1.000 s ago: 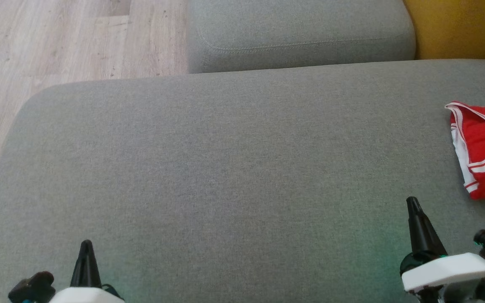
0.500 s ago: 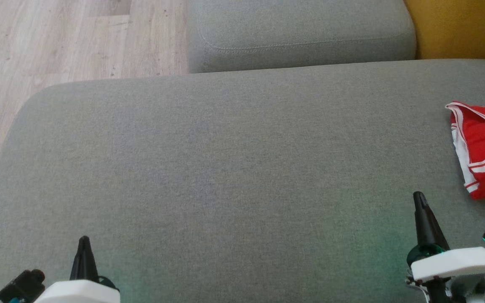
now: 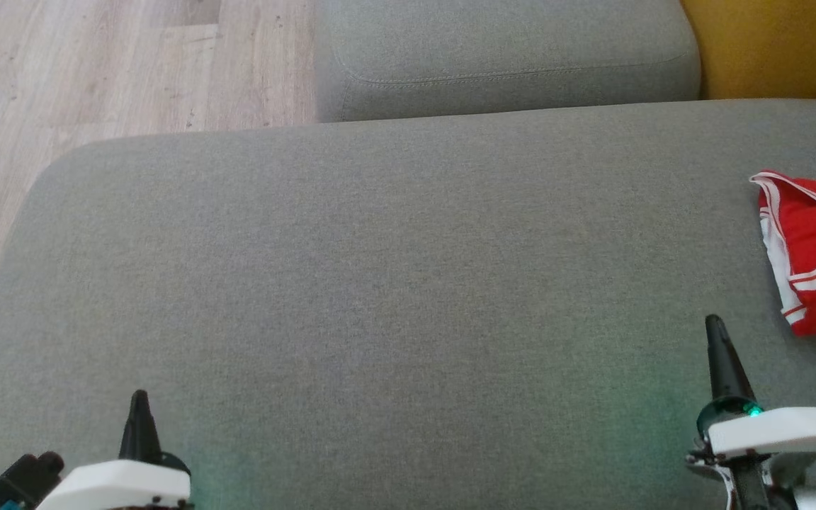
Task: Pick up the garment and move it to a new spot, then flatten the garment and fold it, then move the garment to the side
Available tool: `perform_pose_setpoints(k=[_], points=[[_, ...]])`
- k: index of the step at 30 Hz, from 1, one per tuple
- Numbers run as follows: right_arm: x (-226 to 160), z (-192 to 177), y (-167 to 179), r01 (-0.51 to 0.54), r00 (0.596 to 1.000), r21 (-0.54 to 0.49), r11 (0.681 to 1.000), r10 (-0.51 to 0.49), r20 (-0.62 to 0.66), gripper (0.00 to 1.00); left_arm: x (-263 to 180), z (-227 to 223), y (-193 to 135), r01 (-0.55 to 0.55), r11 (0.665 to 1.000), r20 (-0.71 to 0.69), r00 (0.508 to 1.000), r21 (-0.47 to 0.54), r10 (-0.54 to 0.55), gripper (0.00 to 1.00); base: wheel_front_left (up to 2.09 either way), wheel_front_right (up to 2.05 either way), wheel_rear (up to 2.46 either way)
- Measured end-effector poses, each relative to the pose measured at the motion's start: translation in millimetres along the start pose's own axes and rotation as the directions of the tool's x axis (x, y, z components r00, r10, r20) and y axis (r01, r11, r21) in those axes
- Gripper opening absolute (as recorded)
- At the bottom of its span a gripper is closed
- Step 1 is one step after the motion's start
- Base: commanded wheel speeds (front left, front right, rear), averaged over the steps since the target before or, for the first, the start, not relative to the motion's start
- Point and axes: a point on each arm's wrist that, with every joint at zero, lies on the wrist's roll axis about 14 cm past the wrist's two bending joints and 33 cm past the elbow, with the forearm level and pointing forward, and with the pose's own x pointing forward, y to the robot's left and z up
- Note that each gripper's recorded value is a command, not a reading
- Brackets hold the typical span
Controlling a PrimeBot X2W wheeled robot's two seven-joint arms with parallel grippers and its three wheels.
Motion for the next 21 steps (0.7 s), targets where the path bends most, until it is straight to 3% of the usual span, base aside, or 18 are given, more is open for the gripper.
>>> perform_pose_setpoints(k=[21], points=[[9.1,9.6,-5.0,0.004,0.999,0.239,0.971,-0.013,0.035,0.00,8.1,11.1,-13.5,0.058,0.962,0.022,0.998,-0.265,-0.054,0.00,0.00,0.00,0.00]])
